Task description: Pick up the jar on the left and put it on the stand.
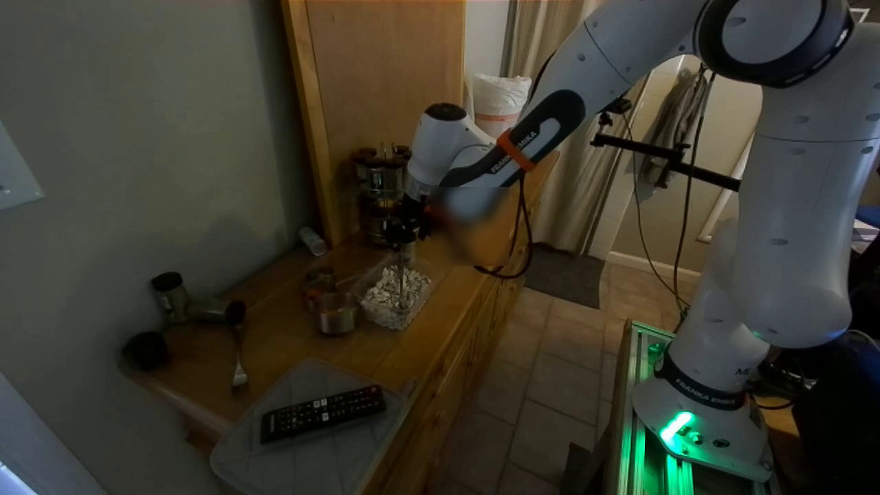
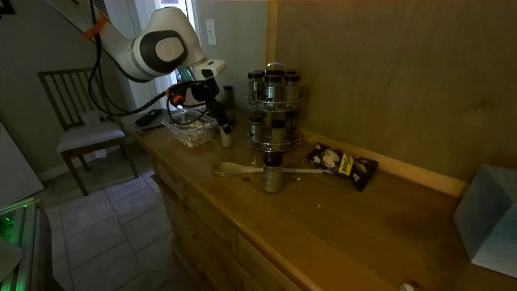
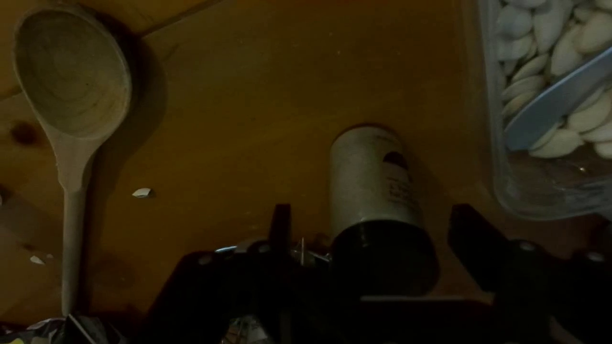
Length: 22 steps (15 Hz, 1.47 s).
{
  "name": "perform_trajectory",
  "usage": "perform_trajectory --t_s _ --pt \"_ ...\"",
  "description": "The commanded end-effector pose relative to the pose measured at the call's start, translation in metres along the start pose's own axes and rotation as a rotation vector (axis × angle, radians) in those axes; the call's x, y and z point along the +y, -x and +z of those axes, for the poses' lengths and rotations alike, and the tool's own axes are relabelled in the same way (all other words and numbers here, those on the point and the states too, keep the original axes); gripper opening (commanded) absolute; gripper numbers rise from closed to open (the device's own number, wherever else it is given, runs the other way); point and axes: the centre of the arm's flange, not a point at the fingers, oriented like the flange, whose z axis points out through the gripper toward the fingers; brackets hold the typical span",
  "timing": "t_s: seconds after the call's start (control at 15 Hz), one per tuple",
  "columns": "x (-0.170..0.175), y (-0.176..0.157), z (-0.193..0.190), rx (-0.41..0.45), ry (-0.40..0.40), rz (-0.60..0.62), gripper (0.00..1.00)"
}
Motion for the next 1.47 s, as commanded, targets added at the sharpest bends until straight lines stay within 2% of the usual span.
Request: perform_trajectory --t_s 0.0,0.27,0.33,0.67,0.93,1.13,1.2,1.27,1.33,1.4 --pt "-0.003 0.004 0.003 0.010 0.017 0.013 0.54" --pt "-0.001 0.004 -0.001 0.003 0.022 0.010 0.27" --pt "-0.001 0.004 -0.005 0.004 0.024 0.005 0.24" --pt "0.008 0.009 -0.030 -0.014 0.024 -0.060 0.24" --pt "0.030 0.021 -0.061 -0.027 0.033 -0.118 0.24" --pt "0.052 0.039 -0.079 -0.087 0.039 -0.180 0.24" --pt "0.061 0.046 -0.081 -0.117 0.051 -0.195 0.24" --pt "0.072 0.049 -0.080 -0.132 0.114 -0.159 0.24" --pt "0.051 0.032 -0.061 -0.113 0.072 -0.163 0.49" --pt "0.061 0.037 -0.064 -0.131 0.088 -0.157 0.49"
